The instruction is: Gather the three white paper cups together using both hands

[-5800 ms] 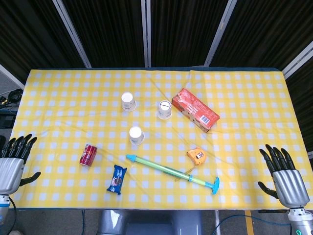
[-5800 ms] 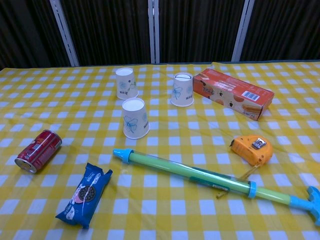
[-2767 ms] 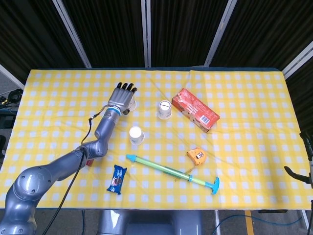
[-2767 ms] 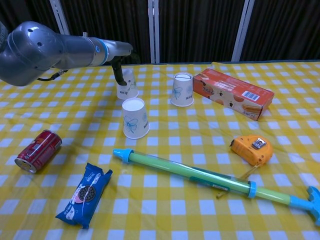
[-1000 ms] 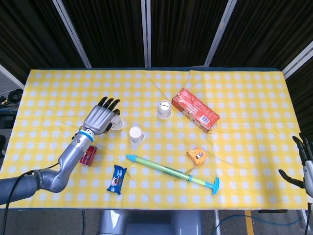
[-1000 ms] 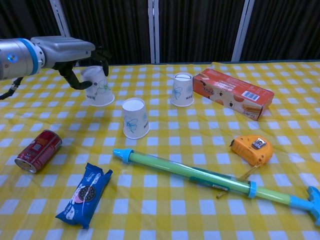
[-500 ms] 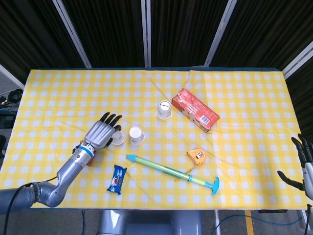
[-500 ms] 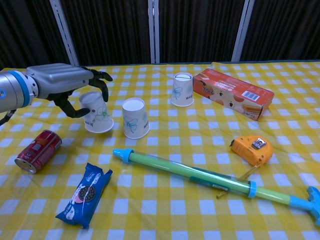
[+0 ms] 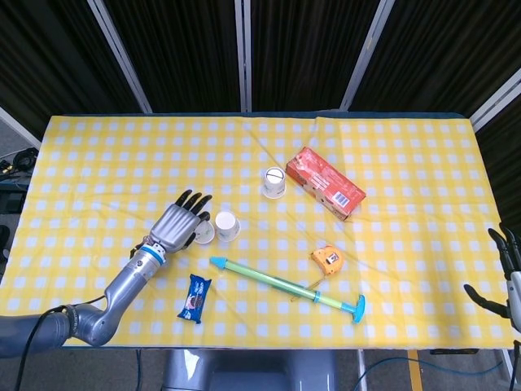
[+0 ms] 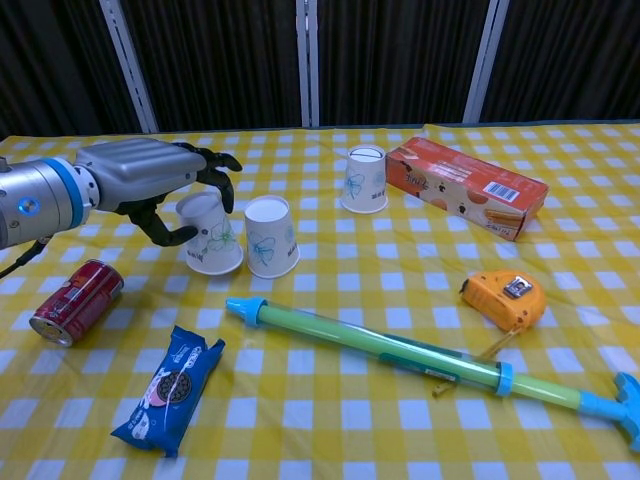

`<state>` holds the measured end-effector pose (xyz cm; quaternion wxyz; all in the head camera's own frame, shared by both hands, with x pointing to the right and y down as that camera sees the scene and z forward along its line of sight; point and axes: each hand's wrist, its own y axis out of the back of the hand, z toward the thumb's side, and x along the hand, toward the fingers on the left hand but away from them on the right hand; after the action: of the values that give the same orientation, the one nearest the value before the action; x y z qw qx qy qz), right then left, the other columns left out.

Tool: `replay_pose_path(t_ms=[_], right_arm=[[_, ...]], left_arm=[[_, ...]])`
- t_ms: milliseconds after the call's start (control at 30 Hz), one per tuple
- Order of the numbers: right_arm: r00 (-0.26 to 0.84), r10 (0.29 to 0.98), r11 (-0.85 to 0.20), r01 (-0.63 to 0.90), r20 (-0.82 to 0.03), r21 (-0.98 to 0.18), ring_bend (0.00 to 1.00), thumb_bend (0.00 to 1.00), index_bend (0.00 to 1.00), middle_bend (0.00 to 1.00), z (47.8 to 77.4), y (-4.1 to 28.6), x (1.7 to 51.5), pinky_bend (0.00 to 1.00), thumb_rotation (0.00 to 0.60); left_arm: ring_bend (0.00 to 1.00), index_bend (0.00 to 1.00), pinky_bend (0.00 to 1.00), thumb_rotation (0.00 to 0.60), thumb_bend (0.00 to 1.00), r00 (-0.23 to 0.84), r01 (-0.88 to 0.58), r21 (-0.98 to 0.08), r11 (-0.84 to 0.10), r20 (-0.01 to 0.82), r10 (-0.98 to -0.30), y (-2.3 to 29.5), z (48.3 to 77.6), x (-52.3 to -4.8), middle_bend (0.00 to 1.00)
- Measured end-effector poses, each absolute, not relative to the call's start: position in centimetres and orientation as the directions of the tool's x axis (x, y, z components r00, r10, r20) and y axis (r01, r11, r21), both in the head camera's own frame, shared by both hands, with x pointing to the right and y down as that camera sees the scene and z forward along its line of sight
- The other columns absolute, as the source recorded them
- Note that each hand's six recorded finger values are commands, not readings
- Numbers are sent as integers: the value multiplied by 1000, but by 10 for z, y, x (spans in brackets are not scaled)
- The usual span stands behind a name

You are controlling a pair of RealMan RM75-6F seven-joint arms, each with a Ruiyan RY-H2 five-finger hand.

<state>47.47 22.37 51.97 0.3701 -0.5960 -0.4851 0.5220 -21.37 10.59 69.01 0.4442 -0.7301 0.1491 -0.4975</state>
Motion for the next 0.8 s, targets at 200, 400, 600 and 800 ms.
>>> replay_pose_path(t_ms=[200,400,600,800], right_arm=[[-10,964,-257,192,-264,-947,0,60,73,0,520,224,473,0,600],[-9,964,-258,191,-265,-947,0,61,74,0,520,225,472,0,600],[-8,964,-260,188,-266,-947,0,61,74,0,520,226,471,0,600],[-7,964,-261,183,-267,-948,0,60,71,0,520,227,470,0,600]], left_arm=[[0,287,0,600,526,453,217,-797,-564,594,-665,105,693,-214,0],[0,194,0,600,518,449,226,-800,-556,593,-669,106,698,-214,0],[0,106,0,600,446,451,214,-798,-563,592,-667,109,699,-214,0],[0,29,0,600,394,458,187,-809,-558,574,-679,109,689,-218,0]])
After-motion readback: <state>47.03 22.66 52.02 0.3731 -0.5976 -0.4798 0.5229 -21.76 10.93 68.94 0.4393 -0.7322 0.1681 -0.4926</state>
